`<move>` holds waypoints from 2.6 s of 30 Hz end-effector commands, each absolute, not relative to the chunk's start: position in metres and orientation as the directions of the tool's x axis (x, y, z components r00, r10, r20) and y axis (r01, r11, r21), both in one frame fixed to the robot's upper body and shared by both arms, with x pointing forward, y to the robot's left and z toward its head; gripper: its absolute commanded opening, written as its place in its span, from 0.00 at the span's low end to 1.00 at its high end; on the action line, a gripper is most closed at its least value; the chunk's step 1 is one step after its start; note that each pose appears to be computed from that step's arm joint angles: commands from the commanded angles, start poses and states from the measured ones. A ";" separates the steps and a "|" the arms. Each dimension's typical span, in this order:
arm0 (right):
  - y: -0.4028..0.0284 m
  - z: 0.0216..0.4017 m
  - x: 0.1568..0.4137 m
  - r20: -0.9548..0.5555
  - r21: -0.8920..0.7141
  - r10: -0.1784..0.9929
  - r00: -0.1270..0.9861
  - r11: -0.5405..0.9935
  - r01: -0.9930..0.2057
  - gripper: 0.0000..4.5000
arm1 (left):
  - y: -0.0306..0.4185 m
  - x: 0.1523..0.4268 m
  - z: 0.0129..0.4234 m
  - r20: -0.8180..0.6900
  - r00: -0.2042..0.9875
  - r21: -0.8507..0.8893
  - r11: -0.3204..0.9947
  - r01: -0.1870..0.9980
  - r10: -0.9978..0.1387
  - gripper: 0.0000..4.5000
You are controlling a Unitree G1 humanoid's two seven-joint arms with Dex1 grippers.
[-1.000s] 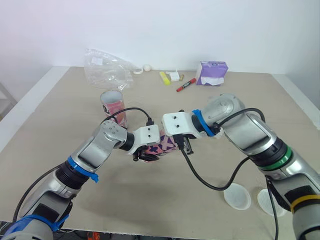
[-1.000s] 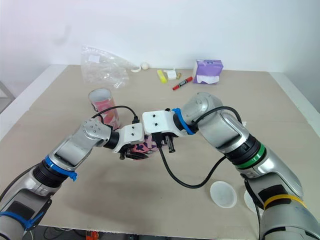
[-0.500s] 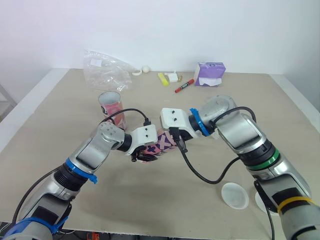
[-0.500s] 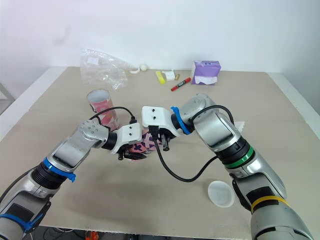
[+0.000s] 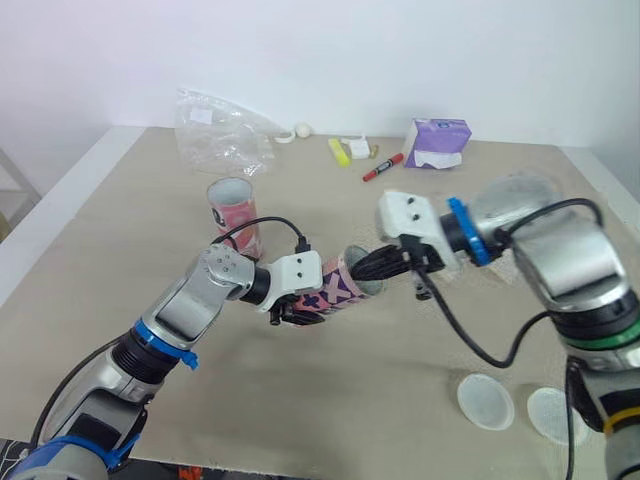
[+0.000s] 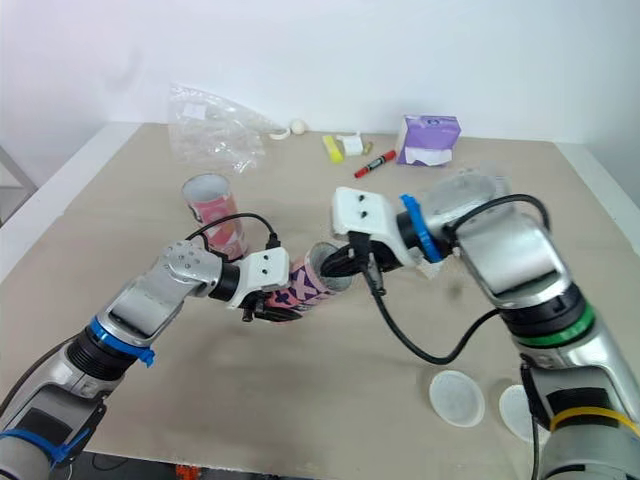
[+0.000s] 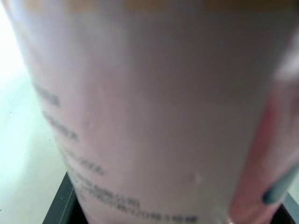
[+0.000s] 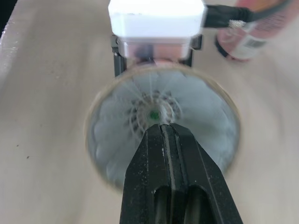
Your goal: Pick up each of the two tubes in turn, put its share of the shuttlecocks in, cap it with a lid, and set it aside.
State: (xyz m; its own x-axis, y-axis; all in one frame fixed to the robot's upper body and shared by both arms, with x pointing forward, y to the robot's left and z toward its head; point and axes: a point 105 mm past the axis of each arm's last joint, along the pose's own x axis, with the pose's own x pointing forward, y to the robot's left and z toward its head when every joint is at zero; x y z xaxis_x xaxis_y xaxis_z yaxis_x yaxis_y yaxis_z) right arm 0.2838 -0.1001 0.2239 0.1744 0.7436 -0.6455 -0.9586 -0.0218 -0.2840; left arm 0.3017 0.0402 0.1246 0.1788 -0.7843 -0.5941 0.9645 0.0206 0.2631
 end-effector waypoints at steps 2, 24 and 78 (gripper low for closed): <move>-0.116 0.244 0.277 -0.612 -0.328 0.755 0.236 0.030 -0.944 0.01 | 0.038 0.298 0.105 -0.614 0.148 0.220 0.012 0.975 -0.775 0.53; -0.196 0.220 0.231 -0.585 -0.131 0.675 0.450 0.469 -0.873 0.01 | -0.022 0.287 0.102 -0.101 0.023 0.245 -0.003 0.969 -0.995 0.53; -0.261 0.106 0.190 -0.861 -0.122 0.323 0.393 0.619 -0.776 0.57 | -0.032 0.264 0.072 -0.167 -0.154 0.085 -0.169 0.982 -0.974 0.53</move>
State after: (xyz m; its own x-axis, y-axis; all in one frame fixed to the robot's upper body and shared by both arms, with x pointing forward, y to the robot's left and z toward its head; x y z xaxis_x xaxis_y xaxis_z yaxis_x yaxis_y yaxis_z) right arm 0.1902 -0.2642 0.1046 0.3878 0.3220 -0.8637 -0.7722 0.6251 -0.1137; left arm 0.2723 -0.0321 0.0896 -0.1199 -0.9871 -0.1061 0.9816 -0.1339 0.1363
